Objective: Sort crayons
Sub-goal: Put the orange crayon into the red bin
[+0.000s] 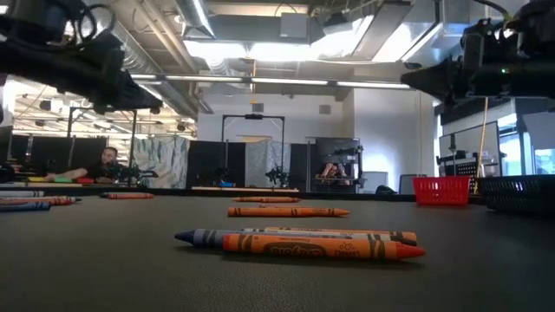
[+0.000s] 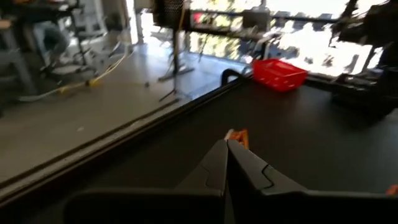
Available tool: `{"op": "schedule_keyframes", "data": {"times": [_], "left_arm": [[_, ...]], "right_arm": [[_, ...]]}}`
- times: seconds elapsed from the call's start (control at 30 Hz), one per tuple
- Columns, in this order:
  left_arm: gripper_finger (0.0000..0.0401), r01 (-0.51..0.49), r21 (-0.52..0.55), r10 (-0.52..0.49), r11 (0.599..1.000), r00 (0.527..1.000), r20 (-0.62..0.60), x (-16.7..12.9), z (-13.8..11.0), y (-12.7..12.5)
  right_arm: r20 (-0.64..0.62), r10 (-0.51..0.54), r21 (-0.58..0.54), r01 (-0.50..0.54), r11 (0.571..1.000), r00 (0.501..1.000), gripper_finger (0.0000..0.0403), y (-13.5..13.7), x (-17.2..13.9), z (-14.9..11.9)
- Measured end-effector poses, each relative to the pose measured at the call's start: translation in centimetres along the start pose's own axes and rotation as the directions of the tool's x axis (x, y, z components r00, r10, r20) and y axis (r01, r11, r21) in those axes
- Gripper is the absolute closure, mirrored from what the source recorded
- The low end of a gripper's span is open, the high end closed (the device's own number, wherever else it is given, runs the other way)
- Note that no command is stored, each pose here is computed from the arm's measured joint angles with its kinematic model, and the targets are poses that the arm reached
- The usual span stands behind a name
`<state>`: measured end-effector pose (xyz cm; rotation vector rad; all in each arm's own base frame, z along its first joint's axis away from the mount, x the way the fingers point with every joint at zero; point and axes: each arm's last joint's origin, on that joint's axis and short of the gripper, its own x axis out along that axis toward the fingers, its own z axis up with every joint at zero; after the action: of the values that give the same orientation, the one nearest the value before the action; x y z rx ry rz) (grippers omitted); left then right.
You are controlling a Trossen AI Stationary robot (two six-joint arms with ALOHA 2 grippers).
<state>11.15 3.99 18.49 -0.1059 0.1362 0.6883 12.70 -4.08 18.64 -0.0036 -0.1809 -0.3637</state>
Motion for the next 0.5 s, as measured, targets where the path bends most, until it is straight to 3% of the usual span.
{"op": "schedule_keyframes", "data": {"times": [0.27,0.5], "left_arm": [[0.0391,-0.124,0.042,0.130,0.991,0.978,-0.163,1.7,3.4,0.3],[0.0312,-0.187,0.030,0.189,0.982,0.949,-0.252,3.1,5.9,1.1]], "right_arm": [[0.156,-0.104,0.002,0.105,0.994,0.982,0.0402,-0.3,0.4,1.2],[0.181,-0.119,-0.039,0.128,0.991,0.976,0.0402,-0.2,1.4,2.3]]}}
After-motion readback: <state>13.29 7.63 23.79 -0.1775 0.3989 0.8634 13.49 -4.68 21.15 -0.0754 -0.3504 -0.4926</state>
